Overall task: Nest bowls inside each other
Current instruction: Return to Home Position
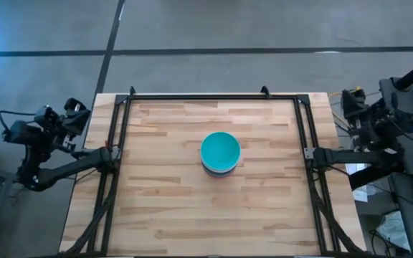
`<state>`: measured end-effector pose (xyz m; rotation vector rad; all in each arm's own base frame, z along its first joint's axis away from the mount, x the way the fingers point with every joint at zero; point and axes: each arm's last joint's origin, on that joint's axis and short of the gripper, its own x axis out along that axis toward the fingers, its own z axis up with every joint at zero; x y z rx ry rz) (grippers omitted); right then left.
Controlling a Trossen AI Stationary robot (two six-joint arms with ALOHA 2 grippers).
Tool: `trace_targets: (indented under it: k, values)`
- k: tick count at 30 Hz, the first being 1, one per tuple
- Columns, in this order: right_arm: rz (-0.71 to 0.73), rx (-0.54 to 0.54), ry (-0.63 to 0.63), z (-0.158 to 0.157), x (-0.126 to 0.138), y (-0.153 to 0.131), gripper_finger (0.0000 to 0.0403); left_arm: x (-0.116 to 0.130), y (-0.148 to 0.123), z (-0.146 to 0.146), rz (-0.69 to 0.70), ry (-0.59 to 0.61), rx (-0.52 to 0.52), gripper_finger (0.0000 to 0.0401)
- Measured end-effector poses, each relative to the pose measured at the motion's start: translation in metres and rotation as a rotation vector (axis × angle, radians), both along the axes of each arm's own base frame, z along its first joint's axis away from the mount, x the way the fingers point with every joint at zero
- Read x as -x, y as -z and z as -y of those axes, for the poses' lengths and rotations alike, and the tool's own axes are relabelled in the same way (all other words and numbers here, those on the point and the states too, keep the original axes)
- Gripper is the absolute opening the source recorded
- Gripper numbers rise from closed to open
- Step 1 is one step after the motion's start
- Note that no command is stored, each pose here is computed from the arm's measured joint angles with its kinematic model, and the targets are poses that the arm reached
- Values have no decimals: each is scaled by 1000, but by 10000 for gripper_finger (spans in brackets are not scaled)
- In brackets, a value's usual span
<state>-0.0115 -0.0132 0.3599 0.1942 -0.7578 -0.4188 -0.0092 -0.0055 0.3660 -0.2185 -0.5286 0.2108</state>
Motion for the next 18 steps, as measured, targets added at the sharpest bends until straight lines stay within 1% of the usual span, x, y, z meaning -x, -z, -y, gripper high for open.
trace_targets:
  k: [2,5,7,9,11,14,16,18]
  values:
    - [6,-22,-28,0,-4,4,8,-1,5,0,14,2,1,0]
    - [-47,-53,-94,-1,-21,21,8,-15,21,-6,-56,9,49,0]
    - [-54,-77,-139,-2,-30,30,8,-22,28,-9,-67,12,60,0]
    - [-36,-101,-175,-2,-36,37,8,-33,41,-13,-101,21,99,0]
    - [-50,-117,-225,-3,-42,44,9,-45,59,-17,-135,43,156,0]
    - [-118,-181,-291,-4,-47,52,9,-60,77,-21,-97,146,201,0]
    - [-250,-262,-313,-4,-51,63,9,-71,95,-23,-110,242,244,0]
    - [-338,-337,-330,-4,-53,72,9,-81,114,-25,-112,315,301,0]
